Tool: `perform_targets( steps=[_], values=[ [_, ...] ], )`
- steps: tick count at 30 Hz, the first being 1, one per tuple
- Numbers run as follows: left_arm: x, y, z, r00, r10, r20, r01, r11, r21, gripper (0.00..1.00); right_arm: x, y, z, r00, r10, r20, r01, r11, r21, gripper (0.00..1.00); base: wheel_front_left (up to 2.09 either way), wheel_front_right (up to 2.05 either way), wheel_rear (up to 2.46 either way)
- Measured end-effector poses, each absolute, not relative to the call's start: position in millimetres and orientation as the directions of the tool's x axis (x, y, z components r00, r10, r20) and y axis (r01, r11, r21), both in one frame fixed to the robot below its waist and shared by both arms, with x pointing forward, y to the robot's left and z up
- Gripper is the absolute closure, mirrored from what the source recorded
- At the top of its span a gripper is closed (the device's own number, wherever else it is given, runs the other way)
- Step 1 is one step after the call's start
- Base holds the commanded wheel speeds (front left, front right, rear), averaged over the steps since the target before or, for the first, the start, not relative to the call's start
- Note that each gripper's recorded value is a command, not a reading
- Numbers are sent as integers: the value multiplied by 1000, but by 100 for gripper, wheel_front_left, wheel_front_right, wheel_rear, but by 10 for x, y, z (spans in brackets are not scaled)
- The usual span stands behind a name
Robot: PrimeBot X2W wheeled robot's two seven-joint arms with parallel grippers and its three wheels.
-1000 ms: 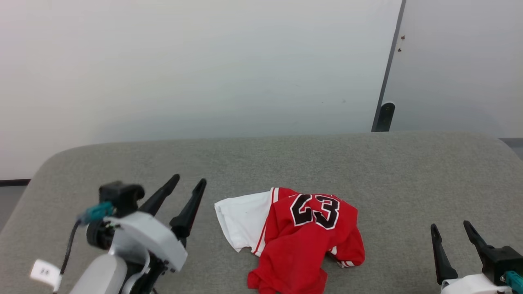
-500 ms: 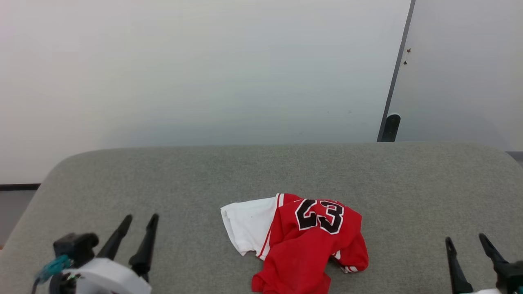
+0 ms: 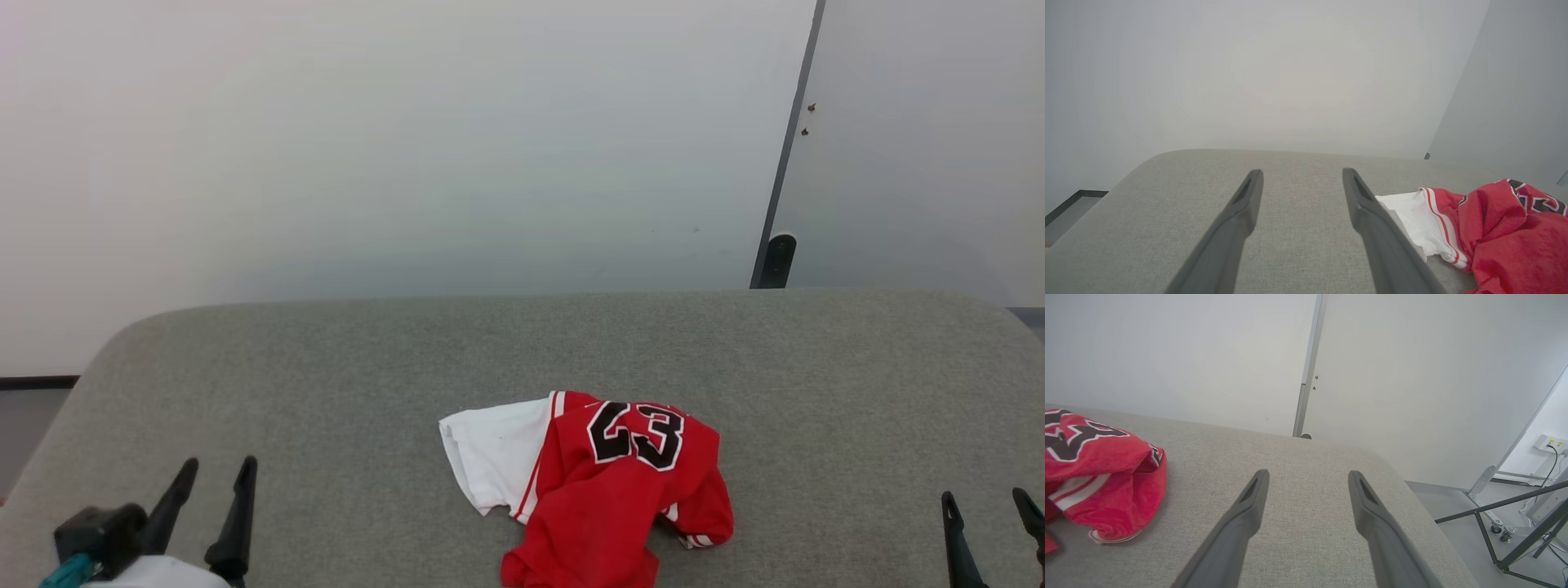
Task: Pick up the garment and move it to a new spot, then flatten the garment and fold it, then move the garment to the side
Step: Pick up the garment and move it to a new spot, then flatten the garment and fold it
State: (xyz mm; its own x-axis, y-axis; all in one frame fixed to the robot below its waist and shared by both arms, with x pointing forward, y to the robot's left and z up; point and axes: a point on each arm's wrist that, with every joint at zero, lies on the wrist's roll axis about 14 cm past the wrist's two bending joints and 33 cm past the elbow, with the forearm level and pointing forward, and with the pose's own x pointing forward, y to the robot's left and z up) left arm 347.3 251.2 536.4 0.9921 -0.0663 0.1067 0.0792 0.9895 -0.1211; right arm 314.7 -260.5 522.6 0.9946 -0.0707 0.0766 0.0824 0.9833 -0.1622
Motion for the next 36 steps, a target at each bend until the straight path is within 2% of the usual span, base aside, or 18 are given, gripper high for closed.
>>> perform_targets(
  steps=[16, 28, 36],
  values=[
    [3393, 2602, 5305, 993, -22, 112, 38, 989, -142, 0, 3130, -2677, 5249, 993, -92, 81, 104, 980, -169, 0, 0, 0, 0],
    [3392, 2587, 5293, 993, -21, 112, 38, 989, -146, 0, 3177, -2551, 5237, 996, -59, 74, 71, 983, -167, 0, 0, 0, 0],
    [3666, 2267, 5488, 985, -156, 75, 164, 979, -120, 0, 3233, -2467, 5241, 998, -29, 57, 39, 983, -179, 0, 0, 0, 0]
  ],
)
